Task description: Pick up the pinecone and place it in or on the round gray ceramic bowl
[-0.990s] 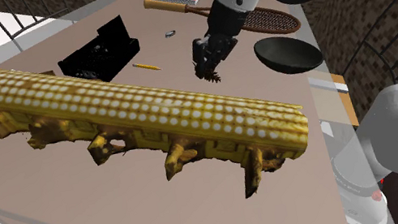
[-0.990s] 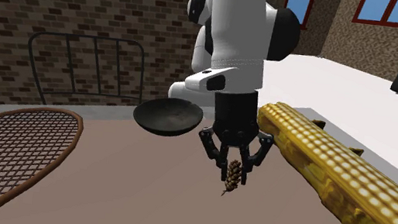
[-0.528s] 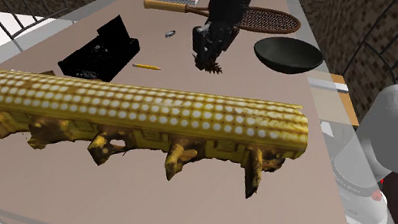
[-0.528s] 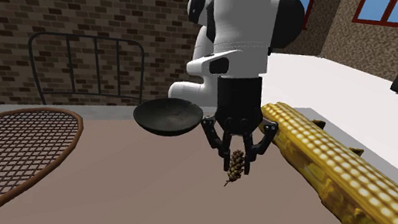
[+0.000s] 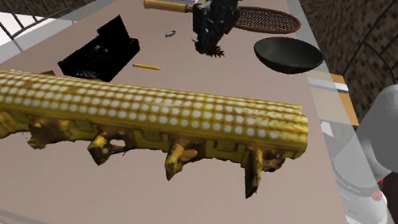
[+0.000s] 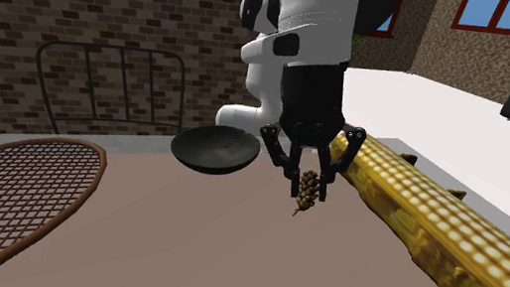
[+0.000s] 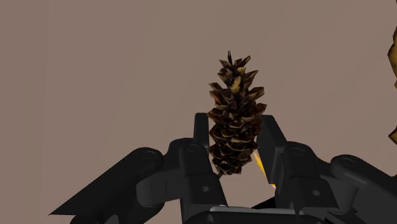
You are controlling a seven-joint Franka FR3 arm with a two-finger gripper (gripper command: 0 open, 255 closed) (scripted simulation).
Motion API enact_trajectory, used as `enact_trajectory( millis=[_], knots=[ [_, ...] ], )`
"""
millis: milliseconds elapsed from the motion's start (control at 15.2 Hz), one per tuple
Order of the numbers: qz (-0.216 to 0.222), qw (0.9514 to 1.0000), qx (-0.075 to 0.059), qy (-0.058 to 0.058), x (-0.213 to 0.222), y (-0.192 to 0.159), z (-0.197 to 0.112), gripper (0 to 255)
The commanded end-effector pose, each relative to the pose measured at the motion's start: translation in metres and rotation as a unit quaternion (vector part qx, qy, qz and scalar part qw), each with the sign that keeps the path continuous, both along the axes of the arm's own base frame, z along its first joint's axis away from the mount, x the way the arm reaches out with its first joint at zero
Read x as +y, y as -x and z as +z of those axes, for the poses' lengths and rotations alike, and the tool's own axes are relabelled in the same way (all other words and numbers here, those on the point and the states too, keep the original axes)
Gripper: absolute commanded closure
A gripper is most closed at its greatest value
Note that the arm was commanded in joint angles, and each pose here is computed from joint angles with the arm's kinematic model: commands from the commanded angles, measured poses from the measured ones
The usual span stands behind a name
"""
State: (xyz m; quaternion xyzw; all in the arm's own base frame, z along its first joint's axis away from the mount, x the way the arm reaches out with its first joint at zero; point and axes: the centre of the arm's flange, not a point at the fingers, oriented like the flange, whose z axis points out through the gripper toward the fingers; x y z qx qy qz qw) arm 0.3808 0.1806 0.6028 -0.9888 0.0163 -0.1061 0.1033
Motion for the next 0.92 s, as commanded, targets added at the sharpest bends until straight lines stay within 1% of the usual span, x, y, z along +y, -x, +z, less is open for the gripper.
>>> enact_trajectory(
  millis=[0, 528, 858],
  knots=[
    [0.0, 1.0, 0.0, 0.0, 0.0, -0.001, 0.012, 255],
    [0.0, 1.0, 0.0, 0.0, 0.0, -0.001, 0.054, 255],
    [0.0, 1.0, 0.0, 0.0, -0.056, 0.034, 0.057, 255]
  ],
)
